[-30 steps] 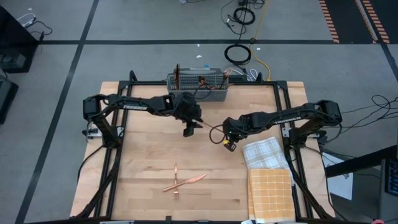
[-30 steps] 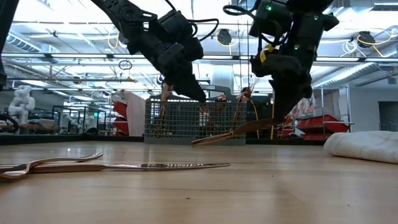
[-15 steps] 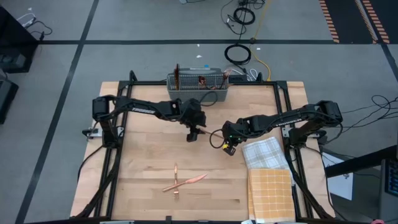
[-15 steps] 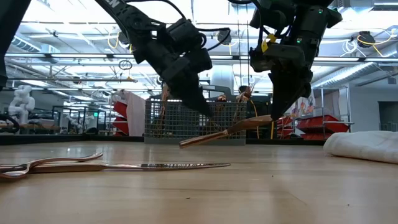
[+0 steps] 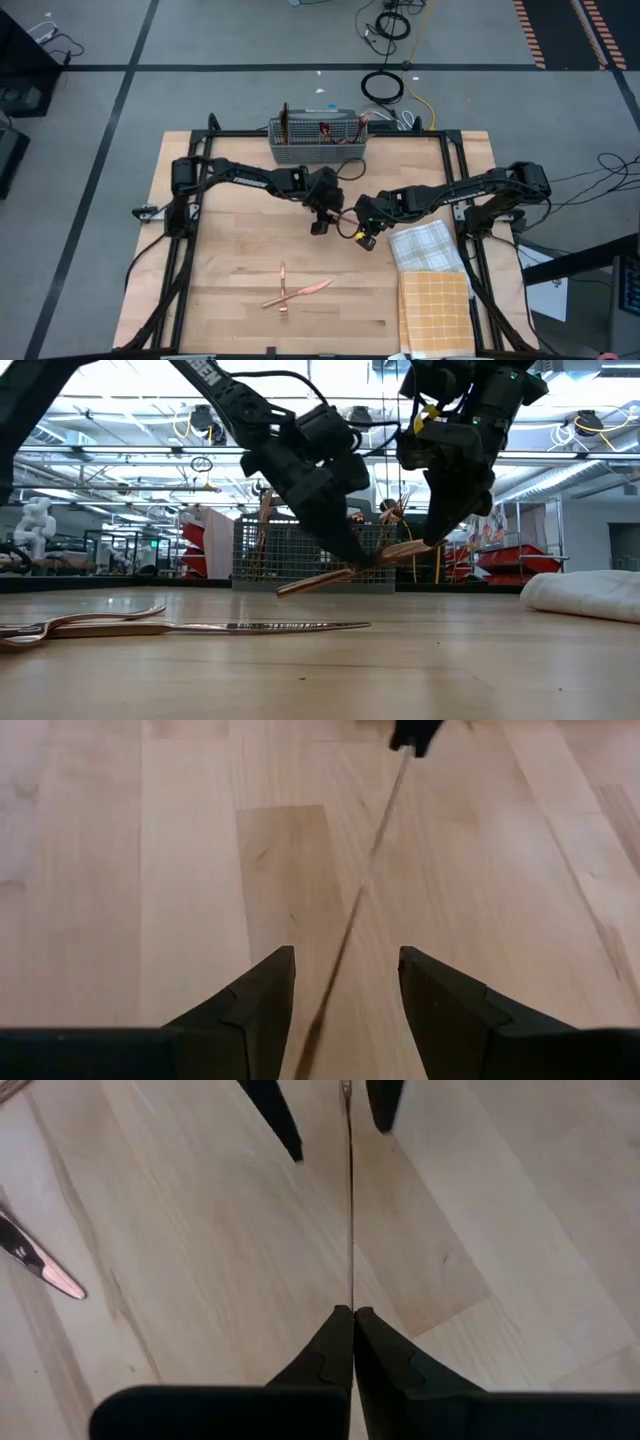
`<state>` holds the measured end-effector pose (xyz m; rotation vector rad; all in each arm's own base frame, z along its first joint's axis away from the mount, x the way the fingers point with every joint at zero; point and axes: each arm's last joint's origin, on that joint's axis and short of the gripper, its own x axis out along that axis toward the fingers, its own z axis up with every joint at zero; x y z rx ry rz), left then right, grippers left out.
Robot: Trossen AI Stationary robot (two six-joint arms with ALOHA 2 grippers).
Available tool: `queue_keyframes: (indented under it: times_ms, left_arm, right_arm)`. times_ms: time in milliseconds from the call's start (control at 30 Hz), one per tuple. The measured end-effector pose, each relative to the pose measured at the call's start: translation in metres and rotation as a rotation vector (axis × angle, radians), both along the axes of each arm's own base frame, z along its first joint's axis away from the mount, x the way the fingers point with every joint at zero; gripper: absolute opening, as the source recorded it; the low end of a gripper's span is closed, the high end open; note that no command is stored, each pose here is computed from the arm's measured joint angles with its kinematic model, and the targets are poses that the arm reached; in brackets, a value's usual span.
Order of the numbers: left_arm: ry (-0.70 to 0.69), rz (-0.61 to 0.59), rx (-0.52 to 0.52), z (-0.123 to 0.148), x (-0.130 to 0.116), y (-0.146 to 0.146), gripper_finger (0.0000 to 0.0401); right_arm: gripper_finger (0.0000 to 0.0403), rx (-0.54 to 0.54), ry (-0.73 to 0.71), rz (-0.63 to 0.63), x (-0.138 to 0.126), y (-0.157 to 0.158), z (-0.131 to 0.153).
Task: Sort silverware
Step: Put the top bronze knife into the gray silverware rack
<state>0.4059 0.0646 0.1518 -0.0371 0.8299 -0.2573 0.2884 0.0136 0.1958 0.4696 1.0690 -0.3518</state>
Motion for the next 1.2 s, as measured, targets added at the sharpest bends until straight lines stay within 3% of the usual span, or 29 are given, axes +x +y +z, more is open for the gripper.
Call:
queue_keyframes:
  times_ms: [233,300,400,467,733,833,967,1100,1200]
  left_arm:
    - [0.01,0.001,-0.018,-0.004,0.015,-0.001,0.0163]
    - [0.008,0.002,-0.019,-0.004,0.016,-0.001,0.0128]
    - [0.008,0.003,-0.022,-0.004,0.016,-0.001,0.0045]
    - [0.016,-0.004,-0.038,-0.004,0.015,-0.002,0.0016]
    - [0.062,0.031,-0.009,-0.004,0.013,-0.009,0.0005]
    - [0.122,0.083,0.005,-0.006,0.009,-0.008,0.0004]
    - [0.17,0.169,0.048,-0.008,0.006,-0.002,0.0004]
    - [0.223,0.195,0.03,-0.007,0.0,-0.001,0.0004]
    - [0.21,0.221,0.027,0.001,-0.002,0.0,0.0004]
  right_arm:
    - [0.0,0.0,-0.003,0.001,0.0,0.0,0.0]
    - [0.0,-0.002,-0.003,0.005,0.0,0.0,0.0]
    - [0.0,-0.006,-0.003,0.004,0.0,0.0,0.0]
    - [0.0,-0.021,0.004,0.0,0.0,-0.001,0.0]
    - [0.0006,-0.018,-0.009,0.001,0.001,-0.001,0.0]
    - [0.0035,0.004,-0.015,0.008,0.001,0.0,0.001]
    - [0.0105,0.007,-0.002,0.012,0.0,0.001,0.0]
    - [0.0172,-0.004,0.062,0.008,-0.005,0.0,-0.002]
    - [0.02,-0.014,0.126,0.018,-0.011,0.003,-0.004]
